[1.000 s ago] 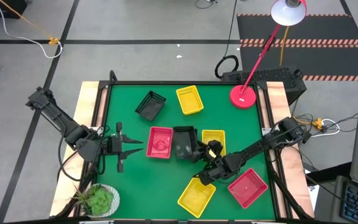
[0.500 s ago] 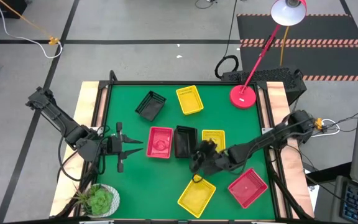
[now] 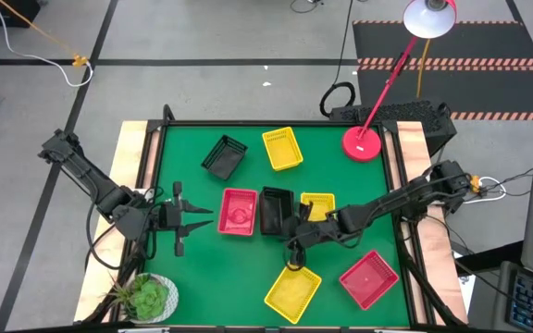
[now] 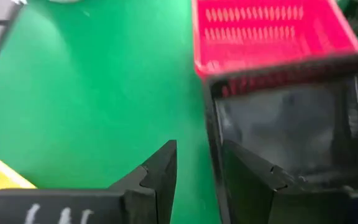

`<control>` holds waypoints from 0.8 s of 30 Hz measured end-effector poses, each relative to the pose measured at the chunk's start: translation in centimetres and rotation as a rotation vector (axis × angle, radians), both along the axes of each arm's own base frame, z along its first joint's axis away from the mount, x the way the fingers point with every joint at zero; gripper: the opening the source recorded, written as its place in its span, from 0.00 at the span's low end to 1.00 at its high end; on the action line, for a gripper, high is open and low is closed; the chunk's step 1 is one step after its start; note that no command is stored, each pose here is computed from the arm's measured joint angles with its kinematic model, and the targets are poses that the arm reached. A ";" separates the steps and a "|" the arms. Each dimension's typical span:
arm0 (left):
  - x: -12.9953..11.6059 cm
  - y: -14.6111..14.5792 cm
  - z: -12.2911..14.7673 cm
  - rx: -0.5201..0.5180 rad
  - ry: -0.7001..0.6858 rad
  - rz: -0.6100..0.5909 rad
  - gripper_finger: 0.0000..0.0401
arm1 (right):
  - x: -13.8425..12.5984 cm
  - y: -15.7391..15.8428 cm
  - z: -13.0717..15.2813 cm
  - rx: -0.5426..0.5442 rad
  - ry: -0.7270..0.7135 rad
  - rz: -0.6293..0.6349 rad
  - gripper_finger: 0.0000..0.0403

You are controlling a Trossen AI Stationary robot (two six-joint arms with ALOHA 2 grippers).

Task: Stack baskets by color
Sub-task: Stack the bottom black bin on top of the middle black bin

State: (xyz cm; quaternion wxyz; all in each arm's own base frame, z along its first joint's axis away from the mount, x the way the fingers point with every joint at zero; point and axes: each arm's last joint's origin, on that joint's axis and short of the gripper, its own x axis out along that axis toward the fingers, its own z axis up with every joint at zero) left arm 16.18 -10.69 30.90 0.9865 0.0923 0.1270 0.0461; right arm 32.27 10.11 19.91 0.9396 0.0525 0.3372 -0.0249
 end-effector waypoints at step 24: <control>0.2 0.2 0.0 0.018 0.000 0.012 0.26 | 1.6 -0.9 -1.6 -0.134 -0.025 0.047 0.18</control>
